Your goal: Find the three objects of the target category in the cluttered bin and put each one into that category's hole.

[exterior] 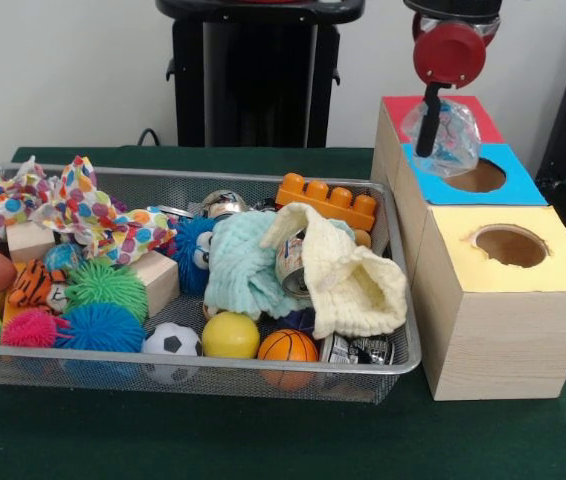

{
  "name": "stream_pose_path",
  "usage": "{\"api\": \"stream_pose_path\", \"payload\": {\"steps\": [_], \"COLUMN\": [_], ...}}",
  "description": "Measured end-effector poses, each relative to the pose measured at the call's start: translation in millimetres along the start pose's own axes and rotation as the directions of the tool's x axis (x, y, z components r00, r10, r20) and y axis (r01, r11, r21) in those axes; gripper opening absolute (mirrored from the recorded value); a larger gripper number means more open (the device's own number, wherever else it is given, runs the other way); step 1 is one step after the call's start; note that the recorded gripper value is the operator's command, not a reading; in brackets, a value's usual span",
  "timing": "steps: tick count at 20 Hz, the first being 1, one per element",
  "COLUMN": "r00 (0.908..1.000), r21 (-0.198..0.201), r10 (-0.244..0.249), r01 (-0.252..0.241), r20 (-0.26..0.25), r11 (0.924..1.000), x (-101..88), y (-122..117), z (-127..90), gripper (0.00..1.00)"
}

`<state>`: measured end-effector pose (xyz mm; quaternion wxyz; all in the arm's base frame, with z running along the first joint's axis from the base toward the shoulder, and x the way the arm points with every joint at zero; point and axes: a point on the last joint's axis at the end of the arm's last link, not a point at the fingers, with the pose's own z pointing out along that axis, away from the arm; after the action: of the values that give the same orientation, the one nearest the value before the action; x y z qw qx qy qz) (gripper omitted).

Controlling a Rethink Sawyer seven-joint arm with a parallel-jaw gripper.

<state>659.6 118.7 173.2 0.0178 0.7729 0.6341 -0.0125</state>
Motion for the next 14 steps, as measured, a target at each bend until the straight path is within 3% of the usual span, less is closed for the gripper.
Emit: {"api": "stream_pose_path", "payload": {"steps": [8, 14], "r00": [0.9973, 0.9967], "r21": [0.009, -0.004], "r10": [0.072, 0.080], "r01": [-0.072, -0.080], "r20": [-0.012, -0.014], "r11": [0.9974, 0.9968], "x": [12.2, 14.8], "y": [4.0, 10.4], "z": [-11.5, -14.8], "gripper": [0.00, 0.00]}}
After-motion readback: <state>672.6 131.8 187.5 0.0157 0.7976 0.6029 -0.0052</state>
